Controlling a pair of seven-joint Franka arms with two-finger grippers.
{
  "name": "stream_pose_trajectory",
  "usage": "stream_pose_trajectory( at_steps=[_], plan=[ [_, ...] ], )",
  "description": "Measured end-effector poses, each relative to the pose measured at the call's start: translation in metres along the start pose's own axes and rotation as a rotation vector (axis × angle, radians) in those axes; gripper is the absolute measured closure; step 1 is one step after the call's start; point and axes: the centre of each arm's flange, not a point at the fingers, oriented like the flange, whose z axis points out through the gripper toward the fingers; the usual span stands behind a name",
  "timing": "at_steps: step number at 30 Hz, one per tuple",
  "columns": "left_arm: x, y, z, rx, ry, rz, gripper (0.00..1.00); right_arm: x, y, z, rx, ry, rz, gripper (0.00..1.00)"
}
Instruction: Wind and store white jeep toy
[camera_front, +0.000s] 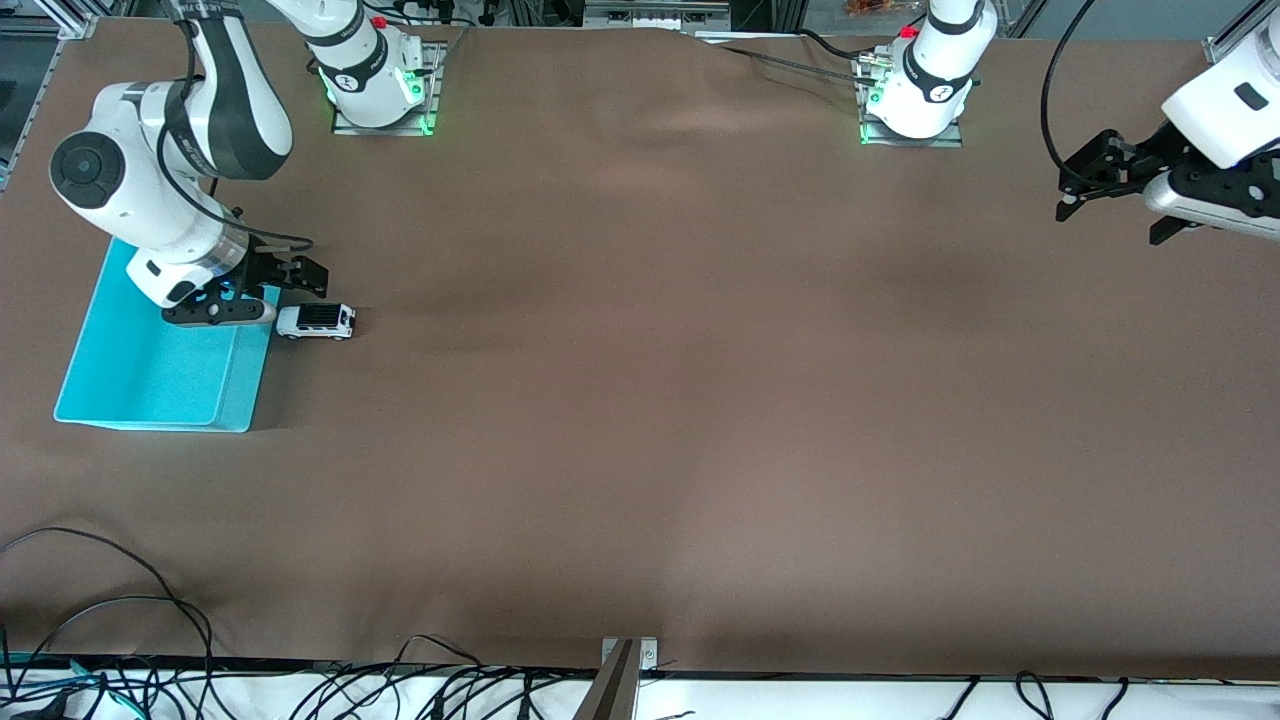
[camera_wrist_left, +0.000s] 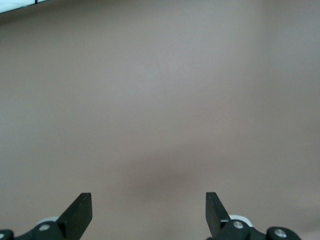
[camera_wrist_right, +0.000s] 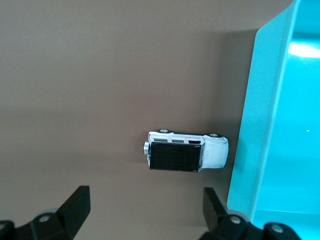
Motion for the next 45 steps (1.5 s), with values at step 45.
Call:
stream_pose_trajectory(
  at_steps=[45],
  plan=[
    [0.011, -0.019, 0.012, -0.009, -0.048, -0.070, 0.00, -0.016, 0.039, 0.099, 0.024, 0.046, 0.971, 0.00]
  ],
)
